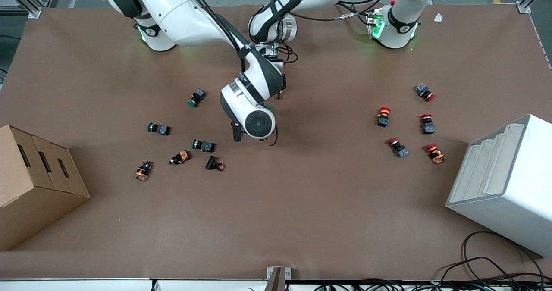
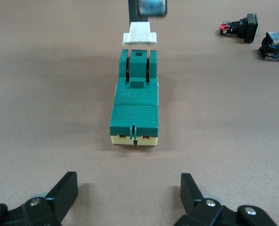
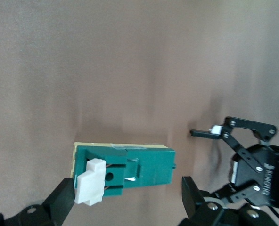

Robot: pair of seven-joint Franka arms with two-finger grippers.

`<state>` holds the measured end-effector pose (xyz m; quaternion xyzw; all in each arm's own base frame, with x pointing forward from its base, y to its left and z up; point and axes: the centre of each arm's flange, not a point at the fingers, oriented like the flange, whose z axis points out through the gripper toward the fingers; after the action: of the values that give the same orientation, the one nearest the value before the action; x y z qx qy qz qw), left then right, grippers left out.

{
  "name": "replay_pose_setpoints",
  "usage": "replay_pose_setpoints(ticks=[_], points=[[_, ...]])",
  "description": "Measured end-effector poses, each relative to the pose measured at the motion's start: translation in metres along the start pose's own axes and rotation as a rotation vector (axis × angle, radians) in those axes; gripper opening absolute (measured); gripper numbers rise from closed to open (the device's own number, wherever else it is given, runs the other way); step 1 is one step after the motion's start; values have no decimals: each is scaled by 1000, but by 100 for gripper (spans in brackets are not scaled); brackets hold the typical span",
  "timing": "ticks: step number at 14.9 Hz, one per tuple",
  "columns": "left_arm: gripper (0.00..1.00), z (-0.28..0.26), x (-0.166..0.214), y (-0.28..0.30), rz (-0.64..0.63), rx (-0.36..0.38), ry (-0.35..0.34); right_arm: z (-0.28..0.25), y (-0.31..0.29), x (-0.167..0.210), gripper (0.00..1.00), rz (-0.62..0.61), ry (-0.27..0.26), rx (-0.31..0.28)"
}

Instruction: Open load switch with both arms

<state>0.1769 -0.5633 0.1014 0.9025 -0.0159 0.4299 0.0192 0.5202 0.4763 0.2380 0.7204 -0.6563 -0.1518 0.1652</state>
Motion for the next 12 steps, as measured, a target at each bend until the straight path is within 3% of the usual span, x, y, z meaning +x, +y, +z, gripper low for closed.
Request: replay_pose_setpoints(ticks=[7, 12], points=[[97, 0, -1, 0, 6, 0, 3, -3, 17, -10, 100, -34, 19, -76], [98, 0, -1, 1, 9, 0, 4, -19, 5, 0, 100, -29, -15, -34]])
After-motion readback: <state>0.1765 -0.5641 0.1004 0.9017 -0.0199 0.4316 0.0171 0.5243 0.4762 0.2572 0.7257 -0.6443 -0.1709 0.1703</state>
